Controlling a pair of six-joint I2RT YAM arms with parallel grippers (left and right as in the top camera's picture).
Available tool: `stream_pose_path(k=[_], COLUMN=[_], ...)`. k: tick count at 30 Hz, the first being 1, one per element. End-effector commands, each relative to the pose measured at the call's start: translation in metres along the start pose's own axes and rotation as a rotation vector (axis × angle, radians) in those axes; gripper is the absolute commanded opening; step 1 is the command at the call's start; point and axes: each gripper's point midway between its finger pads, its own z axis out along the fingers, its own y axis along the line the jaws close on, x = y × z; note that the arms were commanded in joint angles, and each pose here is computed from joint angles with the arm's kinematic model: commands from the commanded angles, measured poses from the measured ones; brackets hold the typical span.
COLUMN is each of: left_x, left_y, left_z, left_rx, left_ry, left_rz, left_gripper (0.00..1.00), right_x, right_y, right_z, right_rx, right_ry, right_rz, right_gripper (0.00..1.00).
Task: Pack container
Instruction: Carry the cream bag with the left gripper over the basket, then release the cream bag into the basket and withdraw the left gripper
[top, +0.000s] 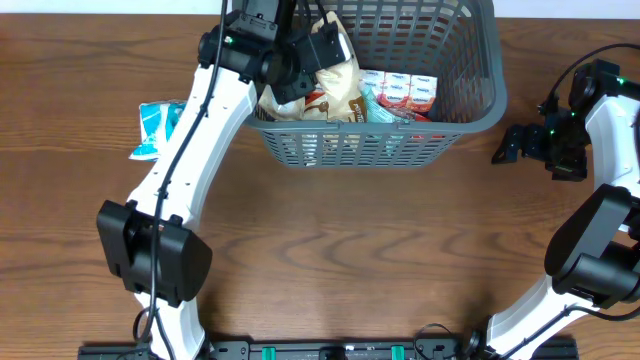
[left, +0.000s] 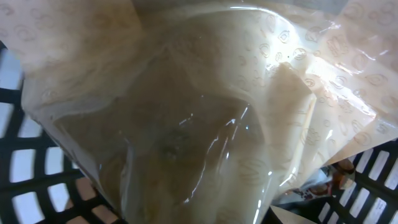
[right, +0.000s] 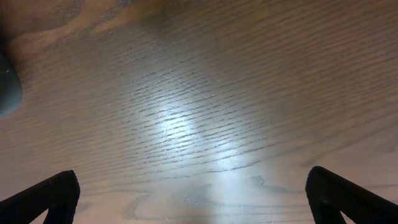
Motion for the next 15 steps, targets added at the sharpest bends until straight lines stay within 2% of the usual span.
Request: stream_pose_path(k=[1, 3, 4, 5, 7, 9, 15], left_x=[-0.0007, 0.0000, 0.0006, 0.0013, 0.0029, 0.0043, 0.0058], left_y=[0.0016, 0.0008, 0.0001, -0.0005, -0.0025, -0.0040, -0.0057], left_z=[-0.0003, -0.0003, -0.0003, -0.0003, -0.0004, -0.0004, -0.0016], left_rx=[-0.004, -0.001, 0.002, 0.005, 0.012, 0.018, 0.024], left_ry=[0.007, 0.010, 0.012, 0.015, 0.022, 0.027, 0.034], left_rz=[0.007, 0.006, 0.006, 0.005, 0.003, -0.002, -0.069], left_gripper=[0.06, 0.17, 0.39, 0.54, 0.70, 0.99, 0.99], right_x=[0.0019, 0.0019, 0.0018, 0.0018, 0.0018, 0.0019, 0.0028], right_y=[0.0045, 0.0045, 0.0045, 0.0044, 0.0044, 0.0044, 0.0045], right_z=[0.0031, 0.0031, 0.0031, 0.0031, 0.0031, 0.0031, 0.0030], right_rx=[-0.008, -0.008, -0.008, -0.007, -0.007, -0.007, -0.008], right_ry=[0.014, 0.014, 0.013, 0.013, 0.013, 0.014, 0.018], right_rz=[-0.021, -0.021, -0.021, -0.021, -0.021, -0.021, -0.021], right_gripper=[0.99, 0.99, 0.99, 0.99, 0.99, 0.99, 0.99])
